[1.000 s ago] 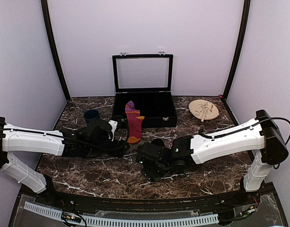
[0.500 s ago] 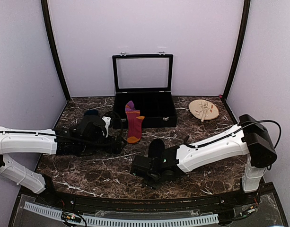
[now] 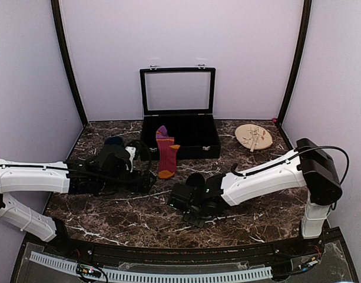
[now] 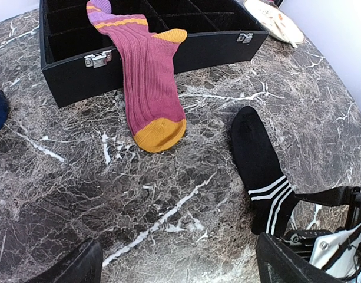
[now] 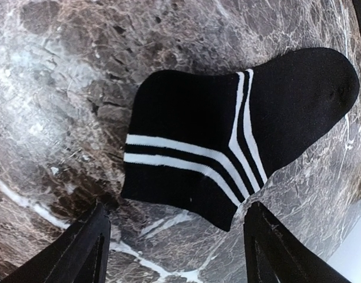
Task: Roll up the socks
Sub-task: Pick up the sock from the center of the board, then roll the sock at the center of the board.
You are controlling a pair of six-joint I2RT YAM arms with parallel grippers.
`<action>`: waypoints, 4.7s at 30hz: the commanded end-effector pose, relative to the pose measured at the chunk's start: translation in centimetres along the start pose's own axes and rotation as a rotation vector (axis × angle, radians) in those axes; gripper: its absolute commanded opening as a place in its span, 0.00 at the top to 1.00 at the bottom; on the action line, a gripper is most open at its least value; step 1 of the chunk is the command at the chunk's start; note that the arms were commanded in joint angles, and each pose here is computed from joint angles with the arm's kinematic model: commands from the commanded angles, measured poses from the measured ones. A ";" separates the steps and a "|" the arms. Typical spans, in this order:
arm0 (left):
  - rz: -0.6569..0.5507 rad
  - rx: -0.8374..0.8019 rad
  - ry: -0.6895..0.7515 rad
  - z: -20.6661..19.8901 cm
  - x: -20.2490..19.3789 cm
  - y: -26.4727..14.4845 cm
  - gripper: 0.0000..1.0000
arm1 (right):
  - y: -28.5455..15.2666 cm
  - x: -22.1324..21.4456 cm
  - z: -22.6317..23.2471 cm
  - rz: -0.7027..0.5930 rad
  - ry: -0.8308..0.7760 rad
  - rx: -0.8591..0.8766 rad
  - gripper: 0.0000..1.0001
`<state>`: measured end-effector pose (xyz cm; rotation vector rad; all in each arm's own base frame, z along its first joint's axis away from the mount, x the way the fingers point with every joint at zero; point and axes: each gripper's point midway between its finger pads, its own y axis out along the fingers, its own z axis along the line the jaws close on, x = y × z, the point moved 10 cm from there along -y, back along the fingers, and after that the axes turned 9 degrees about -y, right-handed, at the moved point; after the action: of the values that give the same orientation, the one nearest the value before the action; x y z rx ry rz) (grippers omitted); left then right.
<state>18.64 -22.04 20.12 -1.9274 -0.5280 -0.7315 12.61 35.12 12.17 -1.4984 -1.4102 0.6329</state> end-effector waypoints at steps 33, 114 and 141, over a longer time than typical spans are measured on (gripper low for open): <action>-0.006 0.008 -0.019 0.7 0.3 0.1 0.10 | 2.5 -0.3 -0.8 0.029 -0.095 0.161 0.69; 0.055 -0.079 0.008 0.8 -2.5 3.2 0.12 | -0.1 1.7 -8.8 -0.147 0.153 0.338 1.00; 0.088 -0.288 0.166 -4.8 -4.0 6.1 0.15 | 2.8 1.8 -9.3 -0.163 0.168 0.385 1.00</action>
<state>18.43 -27.95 14.12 -2.0824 -0.2563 -0.8730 21.50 34.05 14.23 -1.1151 -1.1787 0.6416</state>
